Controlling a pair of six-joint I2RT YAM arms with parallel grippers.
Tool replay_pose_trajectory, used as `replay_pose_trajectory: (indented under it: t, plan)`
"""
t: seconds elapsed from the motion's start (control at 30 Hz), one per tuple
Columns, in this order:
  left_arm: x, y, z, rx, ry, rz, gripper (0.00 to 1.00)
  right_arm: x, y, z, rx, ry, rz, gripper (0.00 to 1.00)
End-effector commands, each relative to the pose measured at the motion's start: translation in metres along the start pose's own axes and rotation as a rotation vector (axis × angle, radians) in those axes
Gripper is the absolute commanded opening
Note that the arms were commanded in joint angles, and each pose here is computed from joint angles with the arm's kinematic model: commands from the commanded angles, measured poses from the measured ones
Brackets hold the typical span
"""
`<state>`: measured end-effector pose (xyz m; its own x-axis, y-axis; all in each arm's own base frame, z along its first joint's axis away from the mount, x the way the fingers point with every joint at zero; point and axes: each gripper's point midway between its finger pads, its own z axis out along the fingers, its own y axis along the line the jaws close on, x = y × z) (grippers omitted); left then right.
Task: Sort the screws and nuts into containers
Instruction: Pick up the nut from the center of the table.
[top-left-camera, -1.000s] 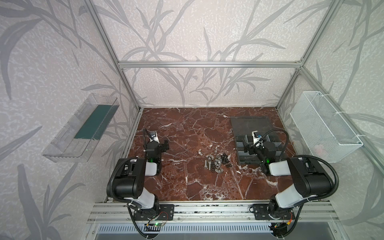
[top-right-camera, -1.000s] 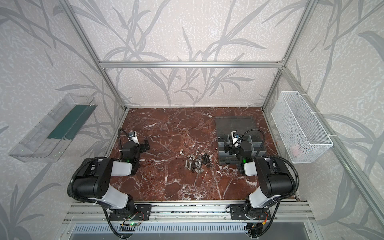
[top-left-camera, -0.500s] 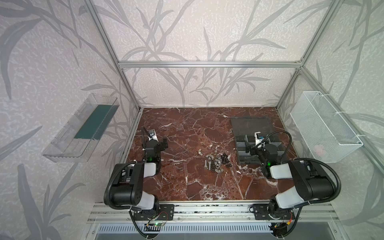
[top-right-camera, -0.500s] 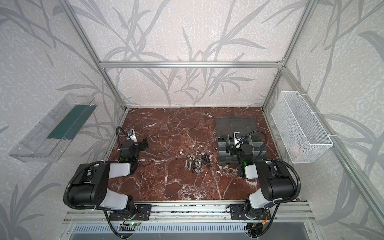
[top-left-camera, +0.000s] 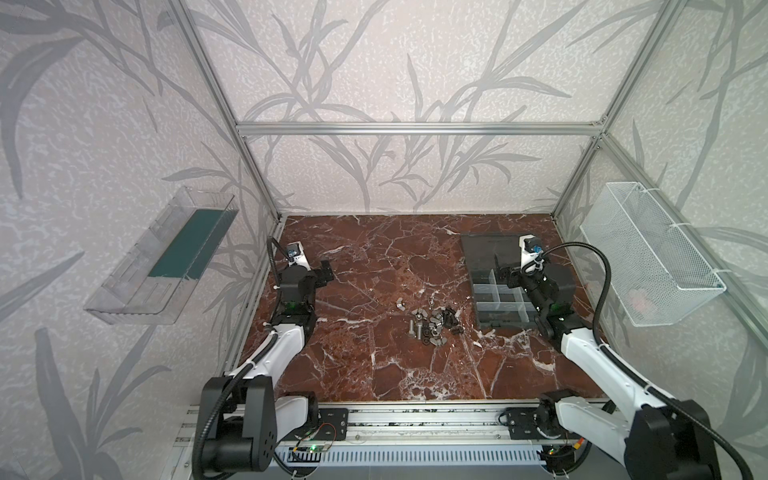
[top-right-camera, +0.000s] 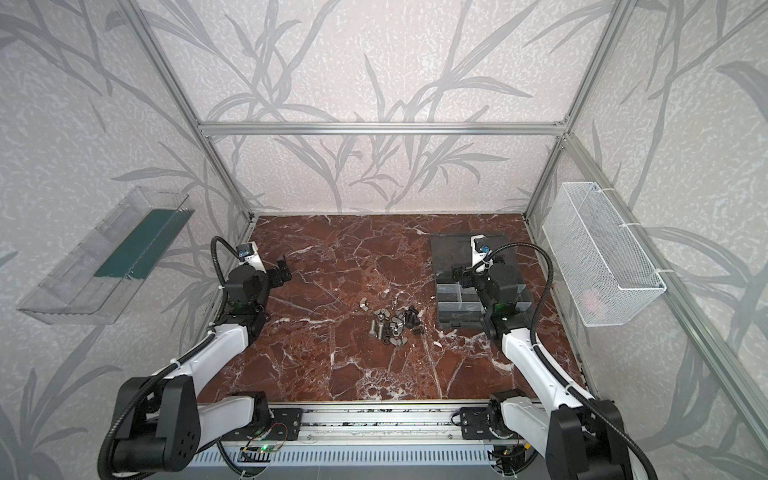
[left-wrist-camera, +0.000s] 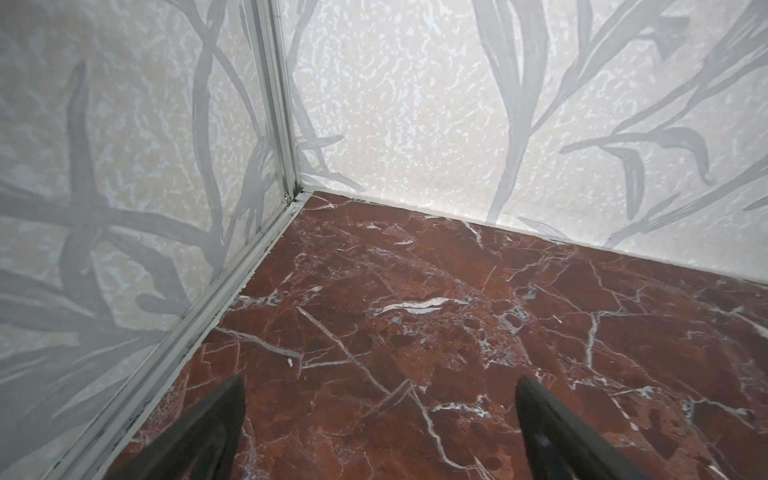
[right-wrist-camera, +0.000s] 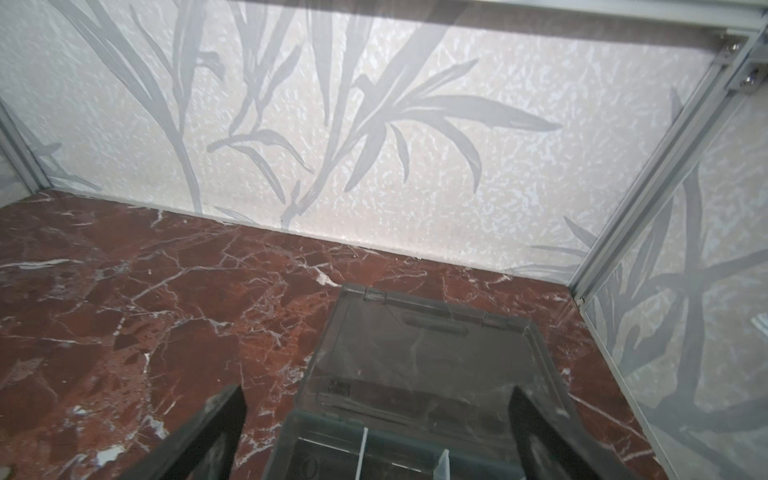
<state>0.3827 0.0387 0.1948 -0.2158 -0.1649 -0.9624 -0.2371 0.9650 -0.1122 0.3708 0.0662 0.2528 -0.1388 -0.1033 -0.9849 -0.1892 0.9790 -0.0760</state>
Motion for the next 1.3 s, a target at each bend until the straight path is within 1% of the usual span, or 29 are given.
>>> replay_pose_trajectory:
  t: [0.0, 0.1, 0.2, 0.27, 0.33, 0.4, 0.47, 0.6, 0.7, 0.8, 0.93, 1.1, 1.27]
  plan:
    - [0.012, -0.004, -0.007, 0.015, 0.102, -0.092, 0.99, 0.023, 0.010, -0.014, -0.029, 0.196, 0.033, 0.99]
    - [0.017, -0.010, -0.013, 0.026, 0.196, -0.151, 0.99, 0.018, 0.021, -0.024, -0.070, 0.271, 0.083, 0.99]
    - [0.025, -0.018, -0.017, 0.053, 0.281, -0.205, 0.99, 0.020, 0.040, -0.032, -0.140, 0.354, 0.130, 0.99]
    - [0.032, -0.022, -0.020, 0.055, 0.338, -0.247, 0.99, 0.025, 0.054, -0.037, -0.182, 0.433, 0.149, 0.99]
    - [0.039, -0.025, -0.024, 0.062, 0.379, -0.278, 0.99, 0.032, 0.070, -0.042, -0.226, 0.518, 0.148, 0.99]
    - [0.045, -0.027, -0.028, 0.059, 0.418, -0.308, 0.99, 0.040, 0.083, -0.046, -0.240, 0.611, 0.130, 0.99]
    - [0.050, -0.035, -0.033, 0.087, 0.455, -0.332, 0.99, 0.045, 0.102, -0.051, -0.274, 0.678, 0.104, 0.99]
    - [0.058, -0.044, -0.041, 0.115, 0.516, -0.353, 0.99, 0.051, 0.126, -0.053, -0.305, 0.721, 0.094, 0.99]
    - [0.061, -0.047, -0.046, 0.124, 0.538, -0.361, 0.99, 0.051, 0.138, -0.049, -0.312, 0.734, 0.147, 0.99]
    - [0.060, -0.053, -0.050, 0.145, 0.548, -0.368, 0.99, 0.052, 0.147, -0.046, -0.304, 0.768, 0.191, 0.99]
    - [0.065, -0.060, -0.050, 0.160, 0.587, -0.373, 0.99, 0.057, 0.159, -0.039, -0.251, 0.819, 0.250, 0.99]
    - [0.073, -0.068, -0.049, 0.176, 0.620, -0.354, 0.99, 0.066, 0.169, -0.027, -0.182, 0.856, 0.261, 0.99]
    - [0.077, -0.072, -0.049, 0.181, 0.632, -0.332, 0.99, 0.085, 0.175, -0.016, -0.095, 0.948, 0.273, 0.99]
